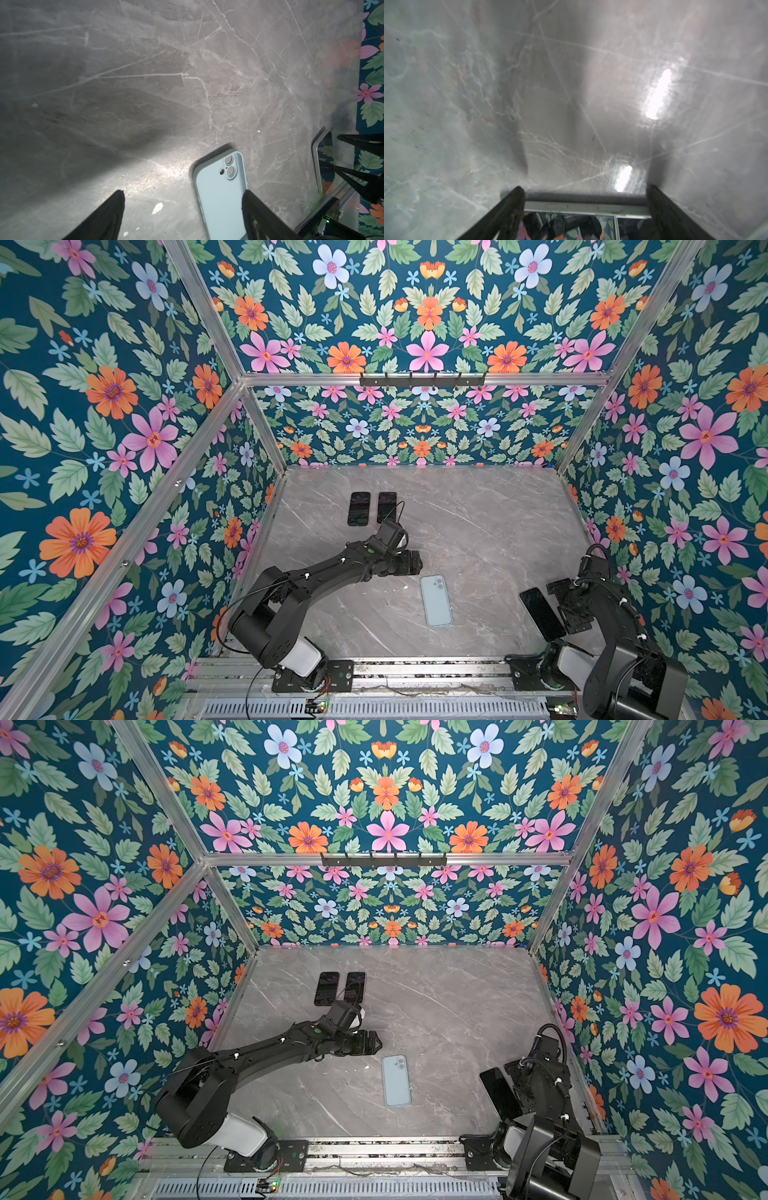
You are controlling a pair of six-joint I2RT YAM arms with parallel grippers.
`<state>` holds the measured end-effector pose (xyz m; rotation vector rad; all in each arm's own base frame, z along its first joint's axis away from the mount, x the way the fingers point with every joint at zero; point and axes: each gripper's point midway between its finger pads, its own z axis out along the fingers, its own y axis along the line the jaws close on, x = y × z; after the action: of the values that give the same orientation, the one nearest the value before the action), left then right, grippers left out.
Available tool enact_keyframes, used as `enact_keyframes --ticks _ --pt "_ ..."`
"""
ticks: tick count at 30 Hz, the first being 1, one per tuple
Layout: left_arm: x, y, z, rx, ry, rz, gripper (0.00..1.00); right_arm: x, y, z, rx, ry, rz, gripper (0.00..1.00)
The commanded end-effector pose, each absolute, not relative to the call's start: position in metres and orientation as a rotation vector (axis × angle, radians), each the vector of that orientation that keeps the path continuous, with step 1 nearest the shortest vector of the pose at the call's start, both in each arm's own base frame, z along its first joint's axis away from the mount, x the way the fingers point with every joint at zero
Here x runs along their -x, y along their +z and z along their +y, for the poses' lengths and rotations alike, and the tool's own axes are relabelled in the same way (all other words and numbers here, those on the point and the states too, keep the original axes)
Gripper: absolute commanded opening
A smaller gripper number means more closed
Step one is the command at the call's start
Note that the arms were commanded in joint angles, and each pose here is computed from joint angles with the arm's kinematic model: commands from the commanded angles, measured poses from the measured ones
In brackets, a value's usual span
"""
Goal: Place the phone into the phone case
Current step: 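Grasp the black phone with the right gripper and lift it, then carry the black phone over the blue case while the left gripper holds it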
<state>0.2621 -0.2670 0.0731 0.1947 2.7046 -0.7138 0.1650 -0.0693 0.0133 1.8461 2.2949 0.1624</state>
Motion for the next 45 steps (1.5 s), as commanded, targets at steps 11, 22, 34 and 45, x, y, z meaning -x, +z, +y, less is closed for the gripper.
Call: enact_keyframes --ticks 11,22,34,45 --pt "-0.272 0.077 -0.265 -0.214 -0.698 2.683 0.9 -0.153 0.01 0.01 -1.785 0.479 2.459 0.84" --pt "-0.273 0.075 -0.262 -0.202 -0.715 2.682 0.9 -0.129 0.011 0.026 -1.591 0.389 2.596 0.83" --pt "-0.273 0.077 -0.258 -0.196 -0.73 2.673 0.9 -0.138 0.013 0.041 -1.223 0.145 2.855 0.86" --pt "-0.26 0.067 -0.252 -0.113 -0.791 2.695 0.9 -0.15 0.009 0.058 -0.909 -0.073 3.063 0.82"
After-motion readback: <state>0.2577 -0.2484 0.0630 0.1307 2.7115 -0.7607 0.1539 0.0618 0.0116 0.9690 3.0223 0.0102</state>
